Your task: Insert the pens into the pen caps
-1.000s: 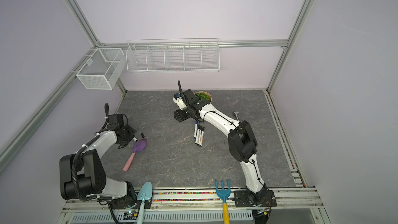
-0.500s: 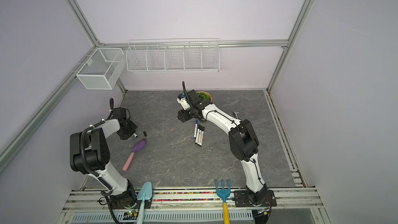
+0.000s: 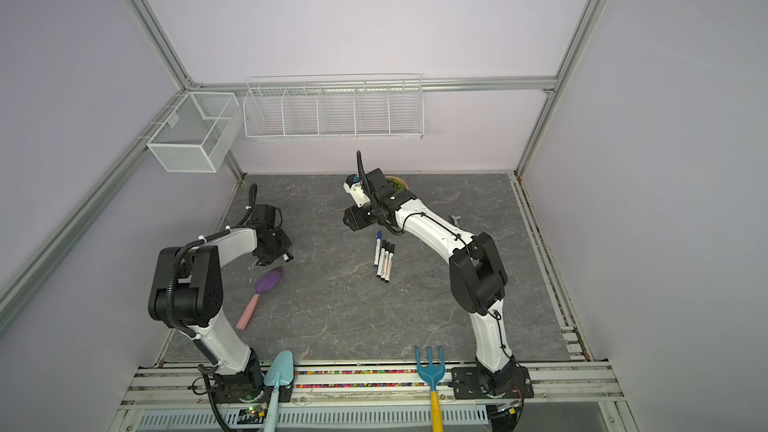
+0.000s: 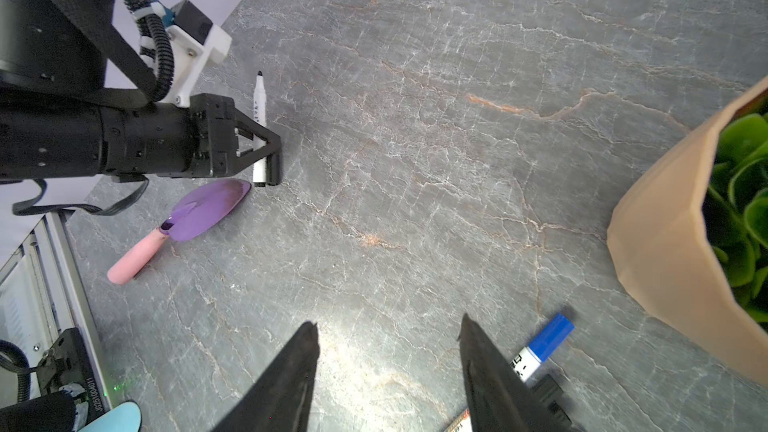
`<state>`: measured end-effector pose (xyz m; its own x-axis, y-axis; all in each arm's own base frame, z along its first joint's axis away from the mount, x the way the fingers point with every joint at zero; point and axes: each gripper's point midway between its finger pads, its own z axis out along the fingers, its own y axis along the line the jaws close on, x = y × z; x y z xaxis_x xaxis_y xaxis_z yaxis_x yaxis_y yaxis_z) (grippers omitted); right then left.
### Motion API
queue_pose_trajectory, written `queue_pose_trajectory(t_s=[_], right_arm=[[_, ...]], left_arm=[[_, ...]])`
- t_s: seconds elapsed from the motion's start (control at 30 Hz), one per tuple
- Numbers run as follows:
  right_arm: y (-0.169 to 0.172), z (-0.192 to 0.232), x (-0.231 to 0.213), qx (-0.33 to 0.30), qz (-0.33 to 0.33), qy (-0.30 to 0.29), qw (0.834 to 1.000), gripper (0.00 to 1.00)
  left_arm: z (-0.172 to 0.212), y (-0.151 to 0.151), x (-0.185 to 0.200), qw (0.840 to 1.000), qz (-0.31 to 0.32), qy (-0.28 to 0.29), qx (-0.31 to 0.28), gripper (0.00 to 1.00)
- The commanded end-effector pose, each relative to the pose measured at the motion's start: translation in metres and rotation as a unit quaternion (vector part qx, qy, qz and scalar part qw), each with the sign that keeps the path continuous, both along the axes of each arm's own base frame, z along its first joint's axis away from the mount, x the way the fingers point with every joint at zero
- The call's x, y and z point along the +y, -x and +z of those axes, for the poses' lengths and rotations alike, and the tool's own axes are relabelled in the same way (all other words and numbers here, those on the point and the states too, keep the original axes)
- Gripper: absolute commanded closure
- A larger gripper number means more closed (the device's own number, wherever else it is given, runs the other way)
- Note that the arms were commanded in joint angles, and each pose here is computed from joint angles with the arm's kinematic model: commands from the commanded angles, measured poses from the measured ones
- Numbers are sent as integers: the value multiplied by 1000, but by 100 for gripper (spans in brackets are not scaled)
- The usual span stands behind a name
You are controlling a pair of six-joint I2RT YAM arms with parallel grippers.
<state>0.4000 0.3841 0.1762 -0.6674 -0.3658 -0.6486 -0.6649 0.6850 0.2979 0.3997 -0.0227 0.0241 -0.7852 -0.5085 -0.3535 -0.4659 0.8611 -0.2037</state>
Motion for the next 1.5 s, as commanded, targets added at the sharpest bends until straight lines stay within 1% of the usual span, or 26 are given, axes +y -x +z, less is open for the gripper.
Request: queue_pose_trajectory(t_s=[0.0, 0.13, 0.23, 0.37, 0.57, 0.7, 0.83, 0.93, 1.0, 1.07, 1.17, 1.2, 1.27, 1.33, 1.4, 1.47], right_arm=[[3, 14, -6, -8, -1, -13, 1000, 42], [4, 9, -8, -3, -2, -9, 1000, 42], [4, 1, -10, 4, -3, -2, 1000, 42], [6, -13, -10, 21, -2, 5, 1000, 42], [10, -42, -6, 60, -5, 9, 998, 42], [10, -63, -3, 88, -14, 11, 996, 41], [14, -84, 1, 131, -16, 17, 991, 41], [24, -100, 4, 167, -13, 16, 986, 41], [33, -111, 8, 182, -1, 23, 983, 41], [49, -115, 17, 192, 32, 24, 981, 41], [73, -119, 26, 196, 82, 44, 976, 41], [82, -121, 25, 196, 94, 61, 974, 41], [111, -122, 19, 196, 132, 97, 967, 41], [140, -121, 9, 178, 166, 125, 962, 40], [163, -122, -3, 159, 185, 158, 957, 39], [179, -127, -15, 138, 189, 194, 953, 37]], left_arm=[[-15, 4, -27, 998, -54, 1, 30, 100], [-18, -8, -65, 995, -98, 27, 18, 100], [-20, -9, -94, 990, -128, 44, 25, 100], [-20, -1, -133, 984, -161, 72, 27, 100], [-16, 22, -169, 975, -183, 118, 30, 100], [-2, 36, -167, 974, -185, 126, 21, 100], [25, 43, -152, 978, -179, 105, -6, 100], [47, 42, -133, 983, -147, 103, -36, 100], [60, 38, -122, 984, -125, 116, -55, 100], [71, 33, -116, 983, -116, 126, -73, 100], [76, 26, -111, 983, -124, 113, -76, 100], [74, 26, -110, 983, -128, 107, -69, 100], [67, 27, -108, 985, -132, 95, -50, 100], [59, 32, -106, 987, -138, 78, -39, 100], [51, 39, -102, 988, -137, 63, -33, 100], [45, 46, -101, 988, -131, 69, -33, 100]])
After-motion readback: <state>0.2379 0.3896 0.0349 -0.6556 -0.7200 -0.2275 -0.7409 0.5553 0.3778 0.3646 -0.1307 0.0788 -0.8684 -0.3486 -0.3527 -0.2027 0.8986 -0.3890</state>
